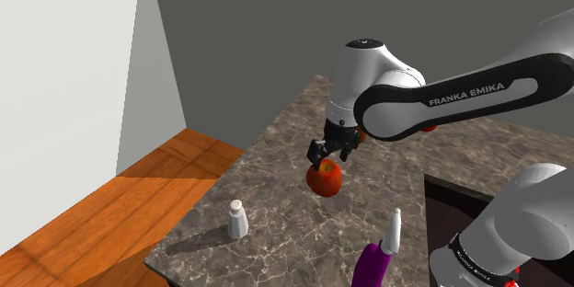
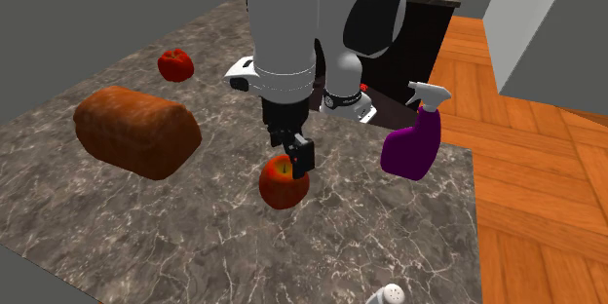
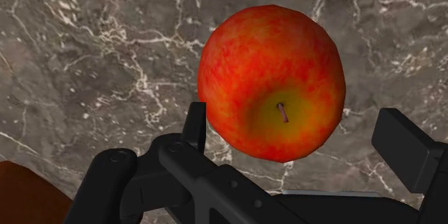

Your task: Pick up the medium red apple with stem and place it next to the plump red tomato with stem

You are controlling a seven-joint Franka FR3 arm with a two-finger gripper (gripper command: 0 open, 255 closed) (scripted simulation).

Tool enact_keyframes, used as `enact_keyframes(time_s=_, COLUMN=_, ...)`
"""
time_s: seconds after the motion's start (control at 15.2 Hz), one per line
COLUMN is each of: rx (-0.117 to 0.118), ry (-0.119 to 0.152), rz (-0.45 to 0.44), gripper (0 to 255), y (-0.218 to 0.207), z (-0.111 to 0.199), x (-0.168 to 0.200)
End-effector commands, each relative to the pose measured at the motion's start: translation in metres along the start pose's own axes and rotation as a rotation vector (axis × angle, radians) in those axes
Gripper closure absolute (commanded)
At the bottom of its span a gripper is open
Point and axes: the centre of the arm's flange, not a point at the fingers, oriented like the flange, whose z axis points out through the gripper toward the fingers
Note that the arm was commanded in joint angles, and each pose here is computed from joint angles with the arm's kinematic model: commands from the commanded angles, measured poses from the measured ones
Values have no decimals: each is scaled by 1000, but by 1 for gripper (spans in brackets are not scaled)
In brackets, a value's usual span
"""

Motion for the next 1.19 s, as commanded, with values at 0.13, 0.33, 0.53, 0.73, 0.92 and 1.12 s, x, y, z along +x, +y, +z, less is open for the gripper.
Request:
enact_keyframes(time_s=0.13, rx=0, ry=0, rz=0, gripper=0, y=0, z=0, x=0)
enact_keyframes(time_s=0.33, rx=0, ry=0, rz=0, gripper=255, y=0, z=0, x=0)
enact_keyframes(time_s=0.53, rx=0, ry=0, rz=0, gripper=255, y=0, z=0, x=1)
enact_keyframes(time_s=0.73, rx=0, ry=0, rz=0, gripper=255, y=0, z=0, x=0)
enact_keyframes(time_s=0.92, rx=0, ry=0, rz=0, gripper=255, y=0, z=-10, x=0)
enact_keyframes(time_s=1.12, rx=0, ry=0, rz=0, gripper=255, y=0, z=-26, x=1)
